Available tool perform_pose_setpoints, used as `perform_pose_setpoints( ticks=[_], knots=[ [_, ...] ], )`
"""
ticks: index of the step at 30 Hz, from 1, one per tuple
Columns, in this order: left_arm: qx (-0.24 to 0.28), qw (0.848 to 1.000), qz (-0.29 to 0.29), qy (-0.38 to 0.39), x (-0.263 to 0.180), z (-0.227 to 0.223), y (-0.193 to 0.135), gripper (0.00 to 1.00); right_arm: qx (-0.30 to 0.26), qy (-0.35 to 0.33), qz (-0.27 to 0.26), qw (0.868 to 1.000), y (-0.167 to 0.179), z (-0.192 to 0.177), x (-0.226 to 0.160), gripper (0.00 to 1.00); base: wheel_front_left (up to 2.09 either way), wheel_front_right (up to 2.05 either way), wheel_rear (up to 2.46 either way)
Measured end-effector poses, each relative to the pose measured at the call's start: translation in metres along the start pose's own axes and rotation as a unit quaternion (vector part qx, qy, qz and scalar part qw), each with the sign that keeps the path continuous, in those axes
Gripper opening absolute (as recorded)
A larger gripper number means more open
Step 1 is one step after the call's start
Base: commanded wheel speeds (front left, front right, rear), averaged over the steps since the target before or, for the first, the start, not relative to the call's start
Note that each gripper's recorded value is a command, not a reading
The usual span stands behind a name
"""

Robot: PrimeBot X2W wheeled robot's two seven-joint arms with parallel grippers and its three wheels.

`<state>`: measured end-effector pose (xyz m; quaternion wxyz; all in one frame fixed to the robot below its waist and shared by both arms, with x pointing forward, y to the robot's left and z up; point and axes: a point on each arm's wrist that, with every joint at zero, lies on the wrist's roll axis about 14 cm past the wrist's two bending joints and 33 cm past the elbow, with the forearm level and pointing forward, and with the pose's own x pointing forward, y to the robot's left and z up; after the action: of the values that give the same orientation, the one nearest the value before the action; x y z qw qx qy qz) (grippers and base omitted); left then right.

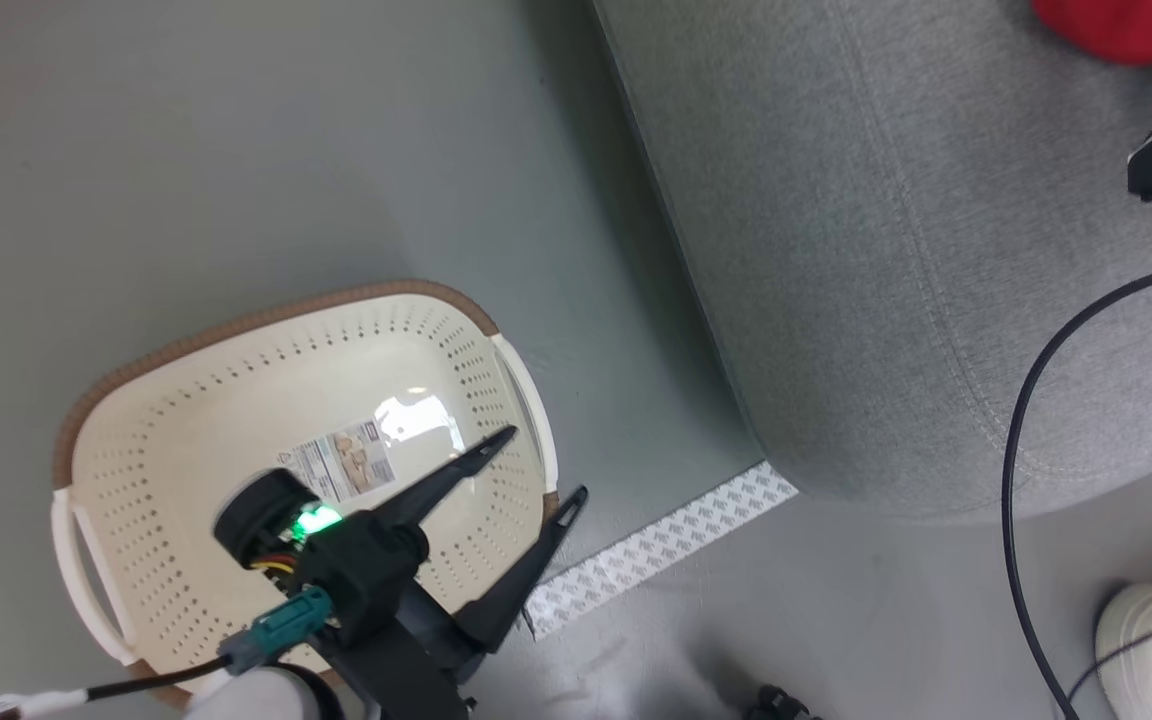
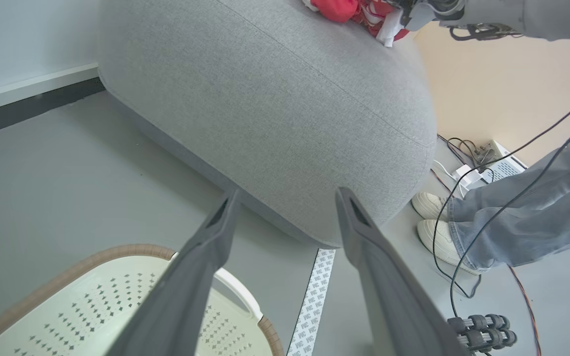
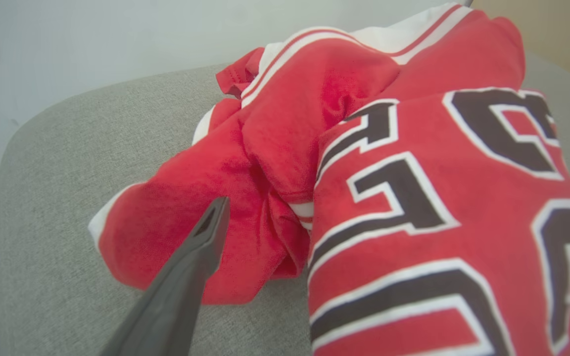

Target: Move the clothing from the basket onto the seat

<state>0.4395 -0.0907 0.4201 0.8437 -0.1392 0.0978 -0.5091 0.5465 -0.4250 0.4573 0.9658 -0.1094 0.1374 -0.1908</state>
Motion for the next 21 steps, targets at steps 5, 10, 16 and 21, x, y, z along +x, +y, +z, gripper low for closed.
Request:
perform_pose_setpoints(
  ticks=[5,10,16,21],
  knots=[
    [-0.01,1.0,-0.016,-0.015,0.001,0.014,-0.026,1.0,-0.028,-0.016,0.006,0.999,-0.013,0.014,-0.021,1.0,0.0,0.0,0.0],
    [-0.017,0.999,0.001,-0.032,-0.006,0.026,-0.038,1.0,-0.011,-0.015,0.033,0.999,0.002,0.001,-0.053,1.0,0.0,0.0,0.0],
    [-0.025,0.997,0.054,-0.054,-0.021,0.037,-0.048,1.0,0.015,-0.043,0.06,0.997,0.011,0.005,-0.097,1.0,0.0,0.0,0.0],
    [-0.032,0.988,0.128,-0.077,-0.046,0.05,-0.044,1.0,0.041,-0.087,0.1,0.99,0.031,0.021,-0.138,1.0,0.0,0.0,0.0]
  ],
)
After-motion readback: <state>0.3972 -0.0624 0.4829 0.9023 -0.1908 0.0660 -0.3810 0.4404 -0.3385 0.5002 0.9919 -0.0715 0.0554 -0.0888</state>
